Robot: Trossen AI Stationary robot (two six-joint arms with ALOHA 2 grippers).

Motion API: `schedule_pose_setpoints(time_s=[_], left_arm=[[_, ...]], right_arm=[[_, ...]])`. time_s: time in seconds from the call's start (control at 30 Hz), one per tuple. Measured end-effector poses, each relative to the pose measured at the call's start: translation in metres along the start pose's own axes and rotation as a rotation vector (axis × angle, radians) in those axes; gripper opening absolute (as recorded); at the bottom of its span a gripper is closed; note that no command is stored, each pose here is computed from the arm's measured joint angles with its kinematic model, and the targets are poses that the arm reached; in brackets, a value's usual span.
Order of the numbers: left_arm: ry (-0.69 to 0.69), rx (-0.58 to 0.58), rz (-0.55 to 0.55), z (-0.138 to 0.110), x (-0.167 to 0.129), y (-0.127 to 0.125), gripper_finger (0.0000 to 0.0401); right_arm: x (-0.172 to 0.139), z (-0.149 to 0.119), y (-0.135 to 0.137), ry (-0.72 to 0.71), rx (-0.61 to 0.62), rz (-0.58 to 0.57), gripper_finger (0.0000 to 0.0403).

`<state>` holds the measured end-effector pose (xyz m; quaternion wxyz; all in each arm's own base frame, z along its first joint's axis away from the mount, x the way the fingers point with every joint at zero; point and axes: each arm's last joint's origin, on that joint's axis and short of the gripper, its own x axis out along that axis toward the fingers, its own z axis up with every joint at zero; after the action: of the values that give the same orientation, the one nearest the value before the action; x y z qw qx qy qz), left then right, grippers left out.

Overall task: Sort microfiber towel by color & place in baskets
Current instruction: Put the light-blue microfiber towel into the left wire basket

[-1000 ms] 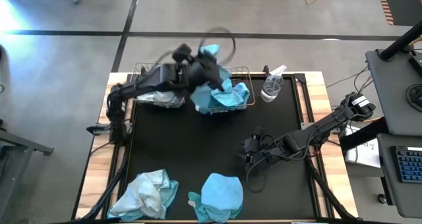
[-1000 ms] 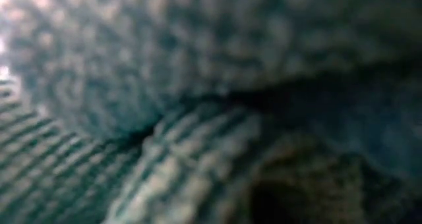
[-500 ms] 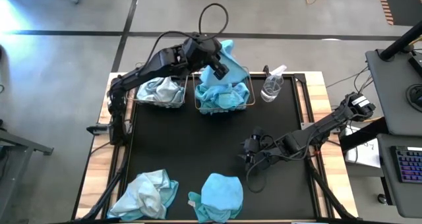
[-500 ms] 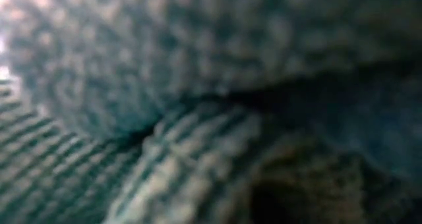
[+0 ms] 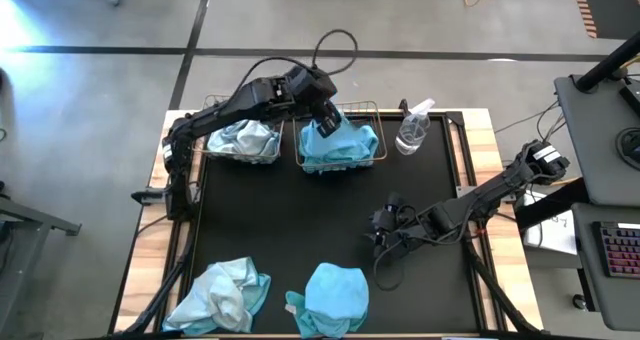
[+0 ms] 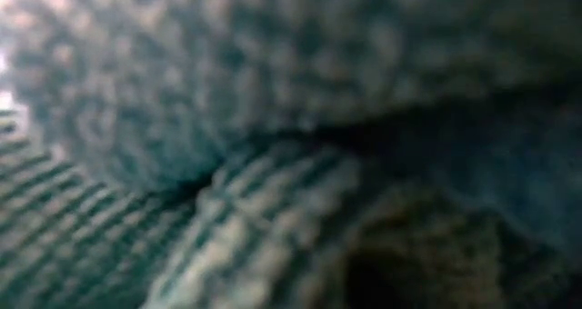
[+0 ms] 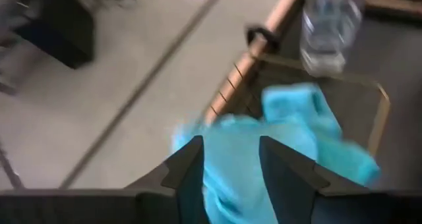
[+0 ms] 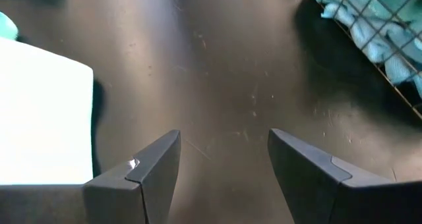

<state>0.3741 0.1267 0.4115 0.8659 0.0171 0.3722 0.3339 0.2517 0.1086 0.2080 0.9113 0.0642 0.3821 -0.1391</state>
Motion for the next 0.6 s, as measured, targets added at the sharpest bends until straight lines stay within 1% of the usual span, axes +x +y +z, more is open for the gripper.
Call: schedule_pose_setpoints(time_s=[0.1,0.17,0.27,0.37,0.43,0.6], left_arm=[[0.097,0.011,-0.069,-0.009,-0.005,-0.005,0.0146],[0.194,0.025,-0.121,-0.019,-0.009,-0.010,0.0150],[0.346,0.045,-0.177,-0.036,-0.016,-0.026,0.0150],[0.438,0.092,-0.198,-0.053,-0.026,-0.054,0.0151],[0.463,0.148,-0.227,-0.064,-0.036,-0.079,0.0151],[0.490,0.355,-0.327,-0.100,-0.071,-0.141,0.0151]], right_arm=[[0.002,-0.003,-0.001,0.009,0.014,-0.006,0.0224],[0.002,-0.005,-0.002,0.014,0.014,-0.009,0.0224],[0.003,-0.008,-0.003,0.020,0.011,-0.014,0.0224],[0.004,-0.009,-0.004,0.022,0.009,-0.016,0.0224],[0.004,-0.010,-0.004,0.025,0.007,-0.018,0.0224],[0.005,-0.011,-0.005,0.028,0.012,-0.020,0.0224]])
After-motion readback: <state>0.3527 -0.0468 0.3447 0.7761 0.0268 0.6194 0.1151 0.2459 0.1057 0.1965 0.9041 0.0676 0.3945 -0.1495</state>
